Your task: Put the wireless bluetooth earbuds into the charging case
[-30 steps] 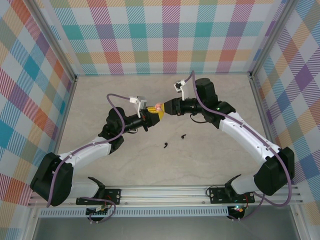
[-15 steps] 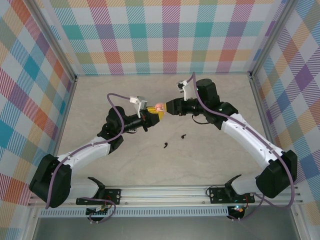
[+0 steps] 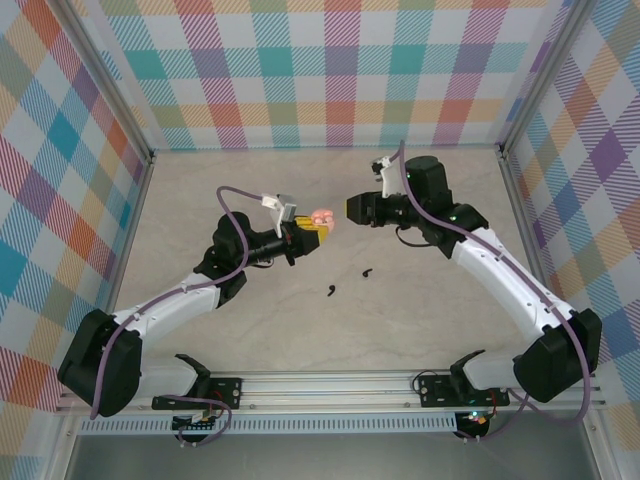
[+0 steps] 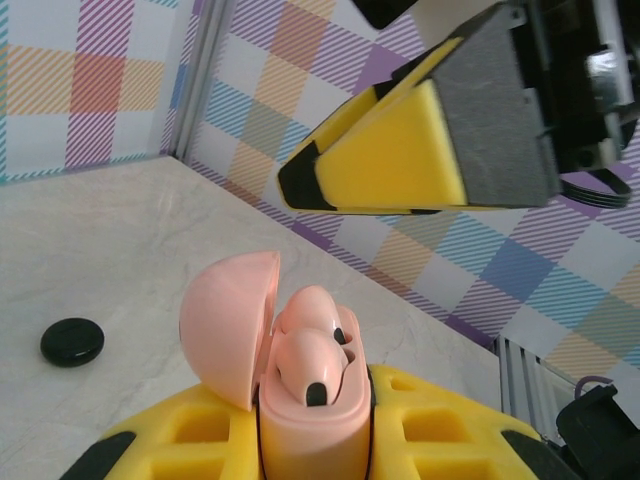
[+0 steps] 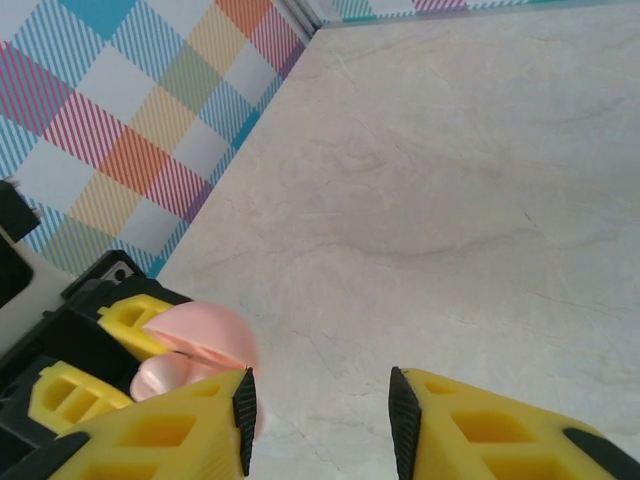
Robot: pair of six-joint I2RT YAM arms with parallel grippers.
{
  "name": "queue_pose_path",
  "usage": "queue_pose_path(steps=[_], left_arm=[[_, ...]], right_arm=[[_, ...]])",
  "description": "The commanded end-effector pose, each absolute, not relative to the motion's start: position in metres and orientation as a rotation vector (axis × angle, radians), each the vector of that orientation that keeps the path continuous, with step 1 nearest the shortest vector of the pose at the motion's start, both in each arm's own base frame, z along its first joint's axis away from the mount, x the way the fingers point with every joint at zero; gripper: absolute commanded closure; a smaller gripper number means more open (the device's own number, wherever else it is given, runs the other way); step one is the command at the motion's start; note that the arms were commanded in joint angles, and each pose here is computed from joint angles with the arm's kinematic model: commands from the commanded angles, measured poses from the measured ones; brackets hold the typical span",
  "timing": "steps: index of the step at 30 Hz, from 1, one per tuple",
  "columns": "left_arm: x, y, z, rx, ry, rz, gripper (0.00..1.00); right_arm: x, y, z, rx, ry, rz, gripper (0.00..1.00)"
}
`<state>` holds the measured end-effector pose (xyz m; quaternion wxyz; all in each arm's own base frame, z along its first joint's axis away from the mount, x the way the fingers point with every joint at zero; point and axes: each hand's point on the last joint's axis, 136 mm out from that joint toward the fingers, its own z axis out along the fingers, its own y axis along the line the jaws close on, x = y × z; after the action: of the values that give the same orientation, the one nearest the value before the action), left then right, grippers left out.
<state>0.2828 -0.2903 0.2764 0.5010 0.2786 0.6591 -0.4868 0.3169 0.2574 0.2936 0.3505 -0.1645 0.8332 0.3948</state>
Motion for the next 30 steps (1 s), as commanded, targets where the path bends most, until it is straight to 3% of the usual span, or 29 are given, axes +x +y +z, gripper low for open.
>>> queue_pose_path(steps=[1, 15, 30], left_arm=[[0.267, -0.297, 0.314, 0.766, 1.451, -1.200, 0.86], [0.253, -0.308, 0.332, 0.883, 1.353, -1.275, 0.86], [0.242, -0.315, 0.342, 0.944, 1.302, -1.321, 0.88]], right_arm=[[0.312, 0.253, 0.281, -0.460, 2.195, 1.060, 0.58], [0.304, 0.264, 0.274, -0.600, 2.166, 1.182, 0.67], [0.293, 0.280, 0.291, -0.710, 2.072, 1.342, 0.70]])
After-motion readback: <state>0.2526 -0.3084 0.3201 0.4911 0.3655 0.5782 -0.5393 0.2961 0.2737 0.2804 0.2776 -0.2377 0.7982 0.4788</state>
